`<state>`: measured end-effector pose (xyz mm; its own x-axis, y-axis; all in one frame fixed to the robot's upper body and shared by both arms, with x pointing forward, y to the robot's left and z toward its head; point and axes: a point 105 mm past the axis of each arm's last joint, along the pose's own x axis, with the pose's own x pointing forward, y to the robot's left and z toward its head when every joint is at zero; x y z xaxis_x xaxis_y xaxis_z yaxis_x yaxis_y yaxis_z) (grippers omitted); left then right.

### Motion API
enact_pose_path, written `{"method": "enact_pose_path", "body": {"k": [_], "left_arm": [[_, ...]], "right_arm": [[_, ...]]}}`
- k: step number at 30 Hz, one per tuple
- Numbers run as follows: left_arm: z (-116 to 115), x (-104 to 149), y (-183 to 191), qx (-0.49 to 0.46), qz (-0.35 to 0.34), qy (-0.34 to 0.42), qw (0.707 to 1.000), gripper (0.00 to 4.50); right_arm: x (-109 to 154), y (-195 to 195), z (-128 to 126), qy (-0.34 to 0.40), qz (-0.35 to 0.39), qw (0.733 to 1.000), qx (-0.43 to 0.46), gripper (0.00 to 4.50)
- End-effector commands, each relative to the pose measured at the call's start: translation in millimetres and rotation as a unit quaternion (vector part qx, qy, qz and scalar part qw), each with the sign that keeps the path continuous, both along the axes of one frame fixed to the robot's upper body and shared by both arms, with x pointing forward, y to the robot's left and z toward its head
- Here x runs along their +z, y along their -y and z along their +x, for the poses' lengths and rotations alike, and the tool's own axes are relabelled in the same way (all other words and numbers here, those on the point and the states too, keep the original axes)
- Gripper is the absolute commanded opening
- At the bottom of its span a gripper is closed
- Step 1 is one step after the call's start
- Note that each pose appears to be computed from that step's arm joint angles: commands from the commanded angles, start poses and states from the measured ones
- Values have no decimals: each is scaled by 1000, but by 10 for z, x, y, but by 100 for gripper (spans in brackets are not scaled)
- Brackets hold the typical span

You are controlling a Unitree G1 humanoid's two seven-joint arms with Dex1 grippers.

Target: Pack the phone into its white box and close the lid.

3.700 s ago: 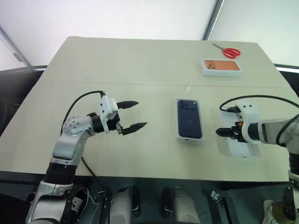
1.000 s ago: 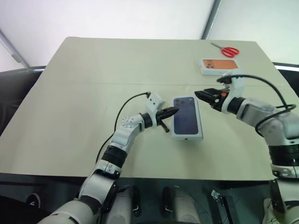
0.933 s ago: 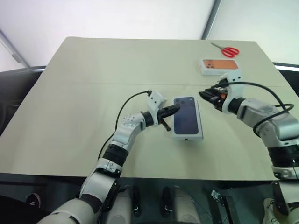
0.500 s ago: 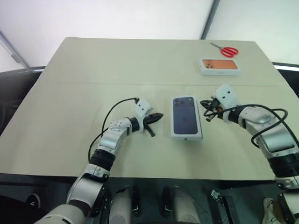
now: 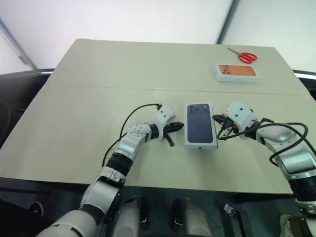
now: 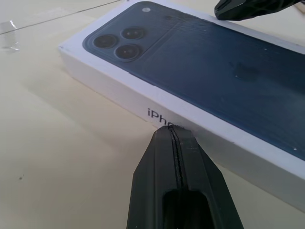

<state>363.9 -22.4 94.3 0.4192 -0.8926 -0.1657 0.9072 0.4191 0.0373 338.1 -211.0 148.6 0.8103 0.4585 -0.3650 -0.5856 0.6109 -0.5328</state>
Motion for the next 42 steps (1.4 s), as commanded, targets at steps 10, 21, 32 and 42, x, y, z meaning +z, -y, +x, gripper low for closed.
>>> {"method": "enact_pose_path", "body": {"k": [10, 21, 32, 42], "left_arm": [[-30, 228, 192, -19, -33, 16, 999, 0], [-78, 268, 226, -20, -34, 25, 999, 0], [-49, 323, 211, -17, -38, 30, 999, 0], [-25, 297, 175, -9, -36, 30, 999, 0]], "right_arm": [[66, 36, -8, 16, -19, 1000, -4, 4], [-32, 85, -10, 5, -46, 999, -2, 4], [93, 217, 71, 24, -39, 998, -35, 4], [95, 35, 29, 30, -21, 999, 2, 4]]}}
